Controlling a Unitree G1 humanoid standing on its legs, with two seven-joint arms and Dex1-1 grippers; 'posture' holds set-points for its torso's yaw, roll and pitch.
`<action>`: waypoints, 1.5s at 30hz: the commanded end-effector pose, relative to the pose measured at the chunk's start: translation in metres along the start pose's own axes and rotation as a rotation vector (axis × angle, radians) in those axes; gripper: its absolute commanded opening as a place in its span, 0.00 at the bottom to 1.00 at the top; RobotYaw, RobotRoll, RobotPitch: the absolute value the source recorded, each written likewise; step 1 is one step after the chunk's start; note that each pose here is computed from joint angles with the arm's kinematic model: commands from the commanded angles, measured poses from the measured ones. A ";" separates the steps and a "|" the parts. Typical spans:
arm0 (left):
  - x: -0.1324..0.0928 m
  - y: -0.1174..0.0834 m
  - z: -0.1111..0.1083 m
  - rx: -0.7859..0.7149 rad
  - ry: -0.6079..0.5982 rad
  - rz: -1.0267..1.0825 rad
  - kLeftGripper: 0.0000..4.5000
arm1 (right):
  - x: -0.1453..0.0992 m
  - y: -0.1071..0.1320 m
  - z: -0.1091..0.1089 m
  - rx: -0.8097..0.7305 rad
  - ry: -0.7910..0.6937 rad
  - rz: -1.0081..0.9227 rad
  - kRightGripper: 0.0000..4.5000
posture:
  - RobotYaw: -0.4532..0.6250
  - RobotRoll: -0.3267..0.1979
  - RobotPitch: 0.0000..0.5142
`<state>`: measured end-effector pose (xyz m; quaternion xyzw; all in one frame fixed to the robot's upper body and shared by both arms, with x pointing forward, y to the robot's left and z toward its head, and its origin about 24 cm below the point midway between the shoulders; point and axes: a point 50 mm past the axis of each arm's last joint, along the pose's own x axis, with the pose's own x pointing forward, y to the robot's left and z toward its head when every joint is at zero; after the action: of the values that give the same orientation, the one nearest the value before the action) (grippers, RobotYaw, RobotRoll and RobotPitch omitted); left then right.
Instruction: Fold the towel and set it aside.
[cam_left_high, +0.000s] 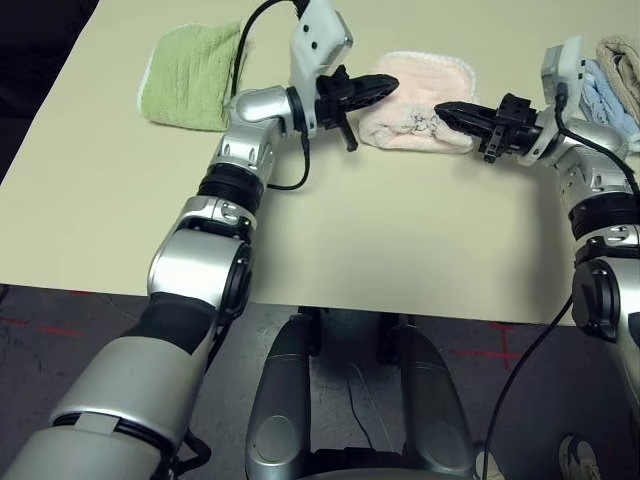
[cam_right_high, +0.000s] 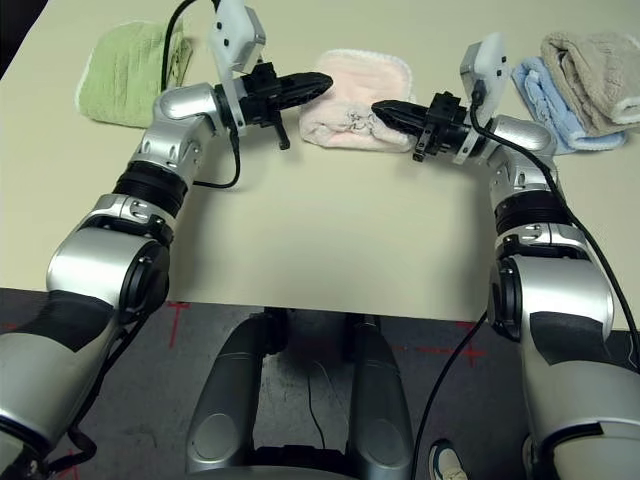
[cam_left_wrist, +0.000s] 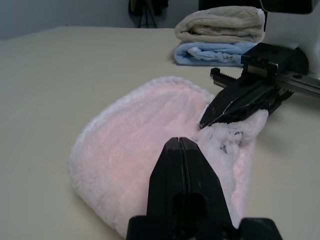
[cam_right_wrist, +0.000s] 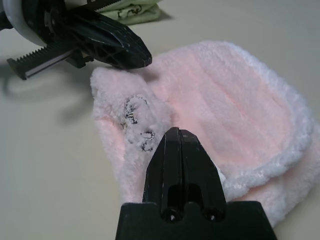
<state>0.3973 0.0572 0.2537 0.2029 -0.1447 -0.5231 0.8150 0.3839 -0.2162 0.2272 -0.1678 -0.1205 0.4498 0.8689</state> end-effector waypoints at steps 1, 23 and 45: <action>0.007 -0.009 -0.015 0.025 0.116 -0.024 0.01 | -0.003 0.002 -0.017 0.004 0.106 -0.037 0.00 | 0.43 0.62 0.76; -0.004 0.009 -0.011 -0.052 0.054 0.162 0.01 | -0.003 -0.013 0.004 0.060 -0.082 -0.204 0.00 | 0.43 0.62 0.75; 0.017 0.007 -0.016 -0.152 0.143 0.380 0.01 | 0.040 -0.010 -0.004 0.101 0.089 -0.430 0.00 | 0.39 0.62 0.82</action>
<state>0.4153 0.0457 0.2629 0.1328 -0.1253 -0.3535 0.9174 0.4140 -0.1852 0.2451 -0.1016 -0.1325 0.2621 0.9505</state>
